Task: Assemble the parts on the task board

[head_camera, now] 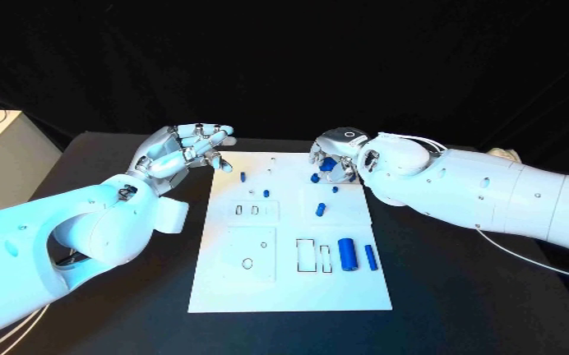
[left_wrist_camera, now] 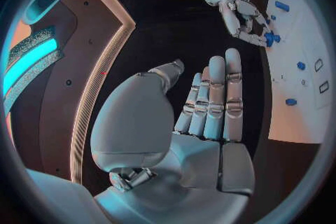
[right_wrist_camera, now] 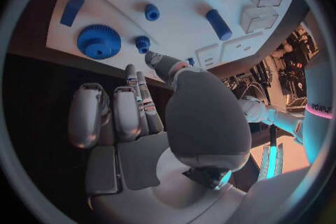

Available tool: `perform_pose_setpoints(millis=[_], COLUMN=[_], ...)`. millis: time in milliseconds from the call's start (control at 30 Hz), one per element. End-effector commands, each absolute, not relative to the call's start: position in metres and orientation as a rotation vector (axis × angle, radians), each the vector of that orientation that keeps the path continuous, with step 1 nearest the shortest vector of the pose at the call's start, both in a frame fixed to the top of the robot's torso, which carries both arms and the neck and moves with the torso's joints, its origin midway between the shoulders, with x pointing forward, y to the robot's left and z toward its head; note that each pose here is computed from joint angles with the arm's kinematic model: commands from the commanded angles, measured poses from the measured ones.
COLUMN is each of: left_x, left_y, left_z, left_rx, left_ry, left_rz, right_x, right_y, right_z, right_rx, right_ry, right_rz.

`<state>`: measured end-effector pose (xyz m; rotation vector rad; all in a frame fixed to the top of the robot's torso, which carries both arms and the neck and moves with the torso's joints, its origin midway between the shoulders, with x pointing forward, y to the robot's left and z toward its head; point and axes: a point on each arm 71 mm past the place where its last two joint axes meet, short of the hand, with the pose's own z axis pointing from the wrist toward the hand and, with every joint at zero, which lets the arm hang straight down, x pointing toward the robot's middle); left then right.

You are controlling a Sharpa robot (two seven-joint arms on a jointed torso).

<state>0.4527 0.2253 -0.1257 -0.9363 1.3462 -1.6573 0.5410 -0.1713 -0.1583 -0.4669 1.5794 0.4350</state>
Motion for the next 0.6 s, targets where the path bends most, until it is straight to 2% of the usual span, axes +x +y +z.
perform_pose_setpoints(millis=[33,600], left_x=[0.4519,0.4529], left_y=[0.2237,0.2248], left_z=[-0.1233,-0.1219], left_rx=[-0.921,-0.919], left_ry=[1.350,1.344], left_rz=[-1.667,-1.663], right_x=[0.5417,0.5393], right_y=[-0.1727,-0.1710], right_z=[-0.1627,-0.1694], right_rx=[-0.501,-0.529], right_ry=[1.611,1.624], right_rz=[0.384,0.387])
